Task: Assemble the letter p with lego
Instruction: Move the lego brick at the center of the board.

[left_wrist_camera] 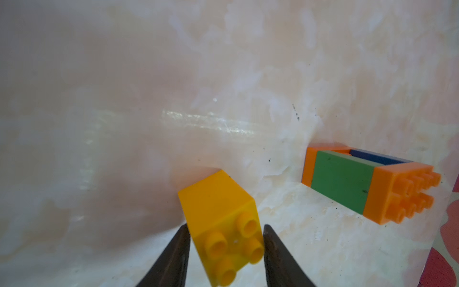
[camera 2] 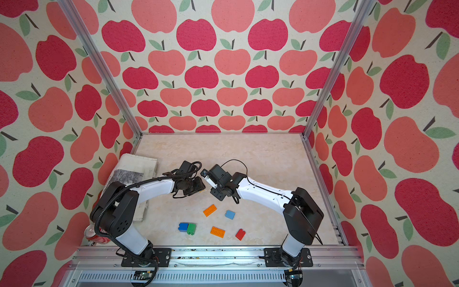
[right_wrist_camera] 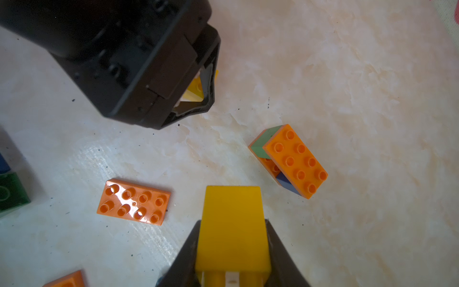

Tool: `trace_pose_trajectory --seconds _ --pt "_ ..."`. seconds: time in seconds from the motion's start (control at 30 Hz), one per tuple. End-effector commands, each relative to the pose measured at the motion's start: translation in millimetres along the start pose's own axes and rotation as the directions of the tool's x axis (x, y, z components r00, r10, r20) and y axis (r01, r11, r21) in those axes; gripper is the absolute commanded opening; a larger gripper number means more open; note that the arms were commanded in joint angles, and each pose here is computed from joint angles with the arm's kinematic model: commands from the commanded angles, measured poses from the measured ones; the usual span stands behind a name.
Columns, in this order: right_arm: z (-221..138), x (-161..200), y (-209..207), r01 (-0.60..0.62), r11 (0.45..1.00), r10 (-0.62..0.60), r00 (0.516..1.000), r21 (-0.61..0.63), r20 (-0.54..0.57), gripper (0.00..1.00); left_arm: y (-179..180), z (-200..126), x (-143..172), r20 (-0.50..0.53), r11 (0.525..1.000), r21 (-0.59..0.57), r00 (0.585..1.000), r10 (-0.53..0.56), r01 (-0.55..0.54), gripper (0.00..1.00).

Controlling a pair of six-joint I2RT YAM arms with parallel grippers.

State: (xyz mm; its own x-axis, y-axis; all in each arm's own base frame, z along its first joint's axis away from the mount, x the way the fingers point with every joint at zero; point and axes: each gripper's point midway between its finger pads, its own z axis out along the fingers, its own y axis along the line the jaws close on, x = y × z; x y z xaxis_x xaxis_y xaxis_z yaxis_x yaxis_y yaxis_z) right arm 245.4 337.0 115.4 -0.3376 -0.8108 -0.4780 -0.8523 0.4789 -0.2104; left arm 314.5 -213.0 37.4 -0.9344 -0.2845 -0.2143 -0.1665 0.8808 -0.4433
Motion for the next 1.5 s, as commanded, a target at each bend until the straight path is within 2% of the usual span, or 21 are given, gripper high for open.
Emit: trace_pose_trajectory --seconds 0.0,0.1,0.23,0.3,0.63,0.87,1.1,1.47 --pt "4.0 0.9 1.0 0.057 0.998 -0.058 0.997 -0.025 -0.044 0.0 2.5 1.1 -2.5 0.023 1.0 -0.009 1.0 -0.02 0.02 0.48" --pt "6.4 -1.2 0.1 0.083 0.996 -0.084 0.995 -0.026 -0.059 0.0 13.5 0.6 -7.1 0.043 0.997 -0.076 0.999 -0.019 0.022 0.49" --pt "7.8 -2.7 2.4 0.081 0.996 -0.083 0.995 -0.042 -0.058 0.0 23.2 0.4 -14.9 0.054 0.987 -0.158 0.999 -0.002 0.01 0.58" --pt "8.0 -2.1 3.2 0.075 0.996 -0.078 0.995 -0.045 -0.057 0.0 24.6 3.1 -17.0 0.049 0.984 -0.179 0.999 0.004 0.005 0.58" --pt "7.5 8.7 2.4 0.065 0.997 -0.067 0.996 -0.037 -0.063 0.0 23.2 9.8 -15.9 0.032 0.967 -0.251 0.998 0.062 -0.052 0.45" --pt "7.3 10.2 0.6 0.057 0.998 -0.059 0.996 -0.037 -0.06 0.0 17.9 0.2 -1.9 0.021 0.961 -0.26 0.995 0.1 -0.092 0.39" --pt "4.9 16.3 -3.8 0.044 0.998 -0.047 0.997 -0.037 -0.066 0.0 9.5 -8.6 24.0 -0.009 0.952 -0.269 0.988 0.151 -0.148 0.38" --pt "-4.7 28.6 -22.3 0.0 1.0 -0.001 0.998 -0.003 -0.066 0.0 -12.5 5.8 63.7 -0.063 0.946 -0.26 0.981 0.183 -0.193 0.4"
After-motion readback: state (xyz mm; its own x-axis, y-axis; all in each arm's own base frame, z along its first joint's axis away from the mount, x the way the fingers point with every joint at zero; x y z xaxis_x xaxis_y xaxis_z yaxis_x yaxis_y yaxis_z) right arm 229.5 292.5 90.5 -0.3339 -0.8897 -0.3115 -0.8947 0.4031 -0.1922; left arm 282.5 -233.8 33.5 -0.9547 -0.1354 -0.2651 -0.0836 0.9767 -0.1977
